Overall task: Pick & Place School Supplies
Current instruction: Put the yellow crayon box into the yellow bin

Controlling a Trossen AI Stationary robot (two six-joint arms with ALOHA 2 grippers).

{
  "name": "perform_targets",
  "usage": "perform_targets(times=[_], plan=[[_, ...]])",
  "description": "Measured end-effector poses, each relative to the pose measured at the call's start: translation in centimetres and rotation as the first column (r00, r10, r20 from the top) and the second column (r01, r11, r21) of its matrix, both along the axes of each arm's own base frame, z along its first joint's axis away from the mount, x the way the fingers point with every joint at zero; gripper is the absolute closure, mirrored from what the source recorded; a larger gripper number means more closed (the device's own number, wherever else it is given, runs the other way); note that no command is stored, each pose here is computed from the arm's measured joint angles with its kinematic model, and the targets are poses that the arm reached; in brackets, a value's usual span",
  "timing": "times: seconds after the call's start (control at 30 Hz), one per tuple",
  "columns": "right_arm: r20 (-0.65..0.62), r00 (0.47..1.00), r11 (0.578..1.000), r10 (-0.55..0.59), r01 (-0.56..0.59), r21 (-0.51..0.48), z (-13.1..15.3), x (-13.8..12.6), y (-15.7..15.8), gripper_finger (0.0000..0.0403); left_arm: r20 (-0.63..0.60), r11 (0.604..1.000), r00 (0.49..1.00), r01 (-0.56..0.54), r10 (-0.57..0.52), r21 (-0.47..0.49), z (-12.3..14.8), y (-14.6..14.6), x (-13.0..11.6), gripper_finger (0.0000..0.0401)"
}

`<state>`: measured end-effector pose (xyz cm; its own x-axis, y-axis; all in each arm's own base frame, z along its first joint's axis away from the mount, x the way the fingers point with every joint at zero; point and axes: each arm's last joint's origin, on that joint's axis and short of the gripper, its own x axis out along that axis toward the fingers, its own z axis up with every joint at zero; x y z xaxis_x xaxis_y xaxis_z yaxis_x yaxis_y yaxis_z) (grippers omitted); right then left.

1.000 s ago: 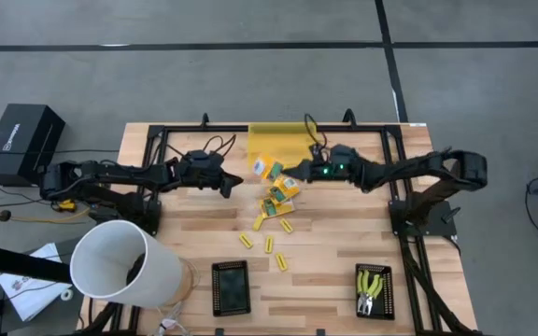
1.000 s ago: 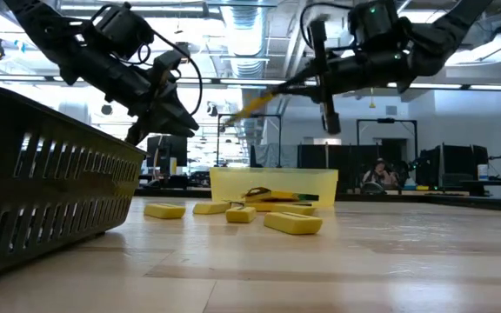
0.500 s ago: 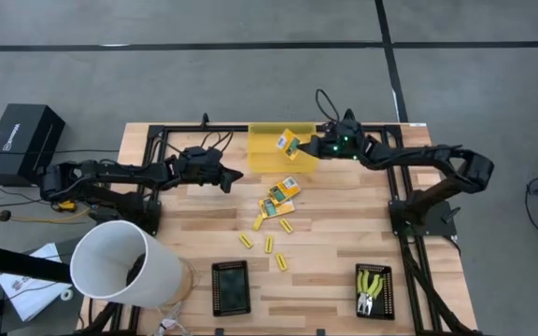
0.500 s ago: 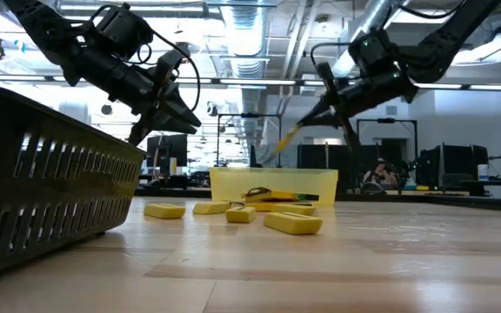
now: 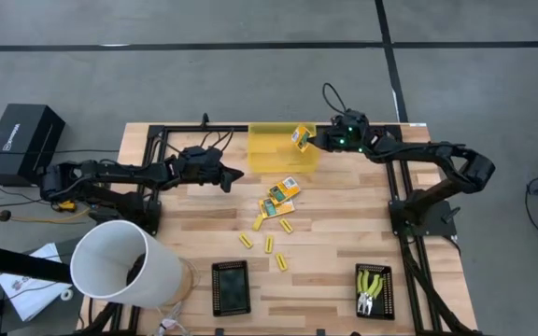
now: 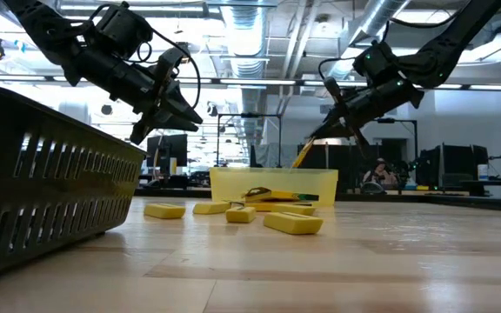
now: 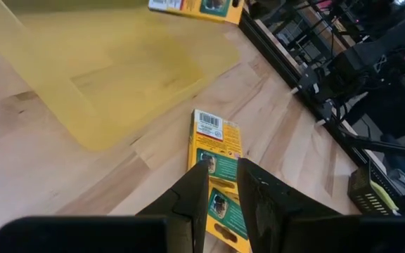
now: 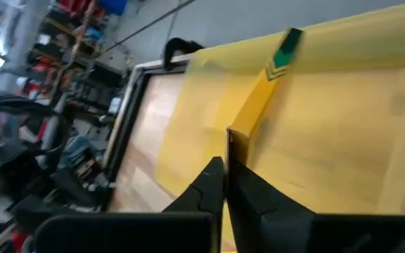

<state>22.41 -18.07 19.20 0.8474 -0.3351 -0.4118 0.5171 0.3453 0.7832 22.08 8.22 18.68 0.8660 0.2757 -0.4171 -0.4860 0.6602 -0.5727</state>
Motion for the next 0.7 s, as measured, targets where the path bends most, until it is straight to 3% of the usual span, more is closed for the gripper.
perform_targets(times=[0.43, 0.57, 0.7], plan=[[0.134, 0.991, 0.999, 0.021, -0.016, -0.033, 1.2, 0.1, -0.5, 0.0196, 0.013, 1.0, 1.0, -0.002, 0.002, 0.002, 0.1, 0.0, 0.1, 0.0329], [0.252, 0.967, 0.998, 0.034, -0.022, -0.052, 2.4, 0.3, -0.8, 0.0173, 0.018, 1.0, 1.0, -0.002, 0.002, 0.003, 0.2, 0.0, 0.1, 0.0329], [0.36, 0.922, 0.99, 0.142, -0.134, -0.048, 3.8, 0.5, -0.3, 0.0178, 0.02, 1.0, 1.0, 0.01, -0.01, -0.002, 0.2, 0.0, 0.1, 0.0329]])
